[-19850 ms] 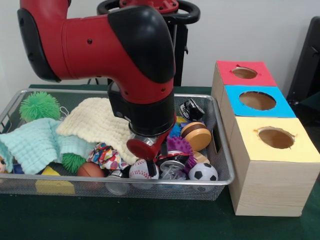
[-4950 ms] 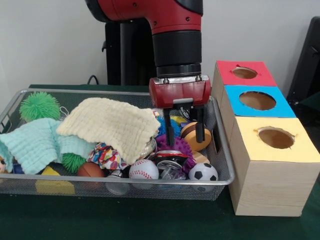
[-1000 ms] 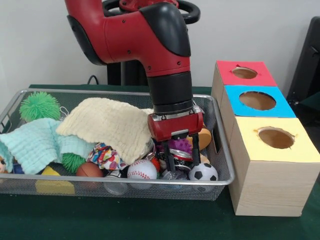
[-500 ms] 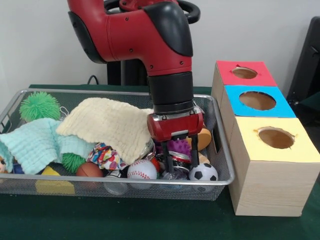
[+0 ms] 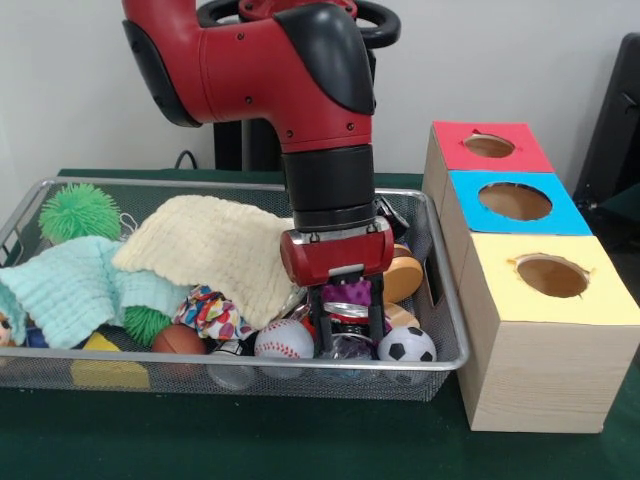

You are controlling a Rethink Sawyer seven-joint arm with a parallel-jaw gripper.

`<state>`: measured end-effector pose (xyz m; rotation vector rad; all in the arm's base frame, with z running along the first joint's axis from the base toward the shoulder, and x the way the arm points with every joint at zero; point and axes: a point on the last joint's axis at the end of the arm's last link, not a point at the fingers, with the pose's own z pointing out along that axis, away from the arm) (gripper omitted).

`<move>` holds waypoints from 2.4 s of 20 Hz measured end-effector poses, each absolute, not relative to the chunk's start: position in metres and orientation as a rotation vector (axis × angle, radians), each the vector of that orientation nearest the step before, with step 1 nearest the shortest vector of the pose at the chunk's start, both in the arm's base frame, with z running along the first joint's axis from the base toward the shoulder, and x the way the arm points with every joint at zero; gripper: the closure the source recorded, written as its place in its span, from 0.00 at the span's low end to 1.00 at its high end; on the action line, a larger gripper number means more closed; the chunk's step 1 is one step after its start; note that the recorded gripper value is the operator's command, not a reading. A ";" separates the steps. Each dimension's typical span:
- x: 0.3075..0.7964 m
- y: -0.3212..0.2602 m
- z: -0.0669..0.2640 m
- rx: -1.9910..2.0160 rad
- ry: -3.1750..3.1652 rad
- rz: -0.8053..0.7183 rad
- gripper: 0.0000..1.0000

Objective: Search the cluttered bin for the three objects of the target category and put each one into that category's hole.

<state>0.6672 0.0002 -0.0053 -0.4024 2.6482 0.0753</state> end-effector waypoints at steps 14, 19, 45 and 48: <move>0.668 -0.006 -0.007 -0.398 2.651 0.060 0.00; 0.667 -0.010 -0.013 -0.402 2.659 0.039 0.00; 0.658 -0.003 -0.023 -0.508 2.979 0.233 0.00; 0.659 -0.002 -0.021 -0.515 2.983 0.233 0.00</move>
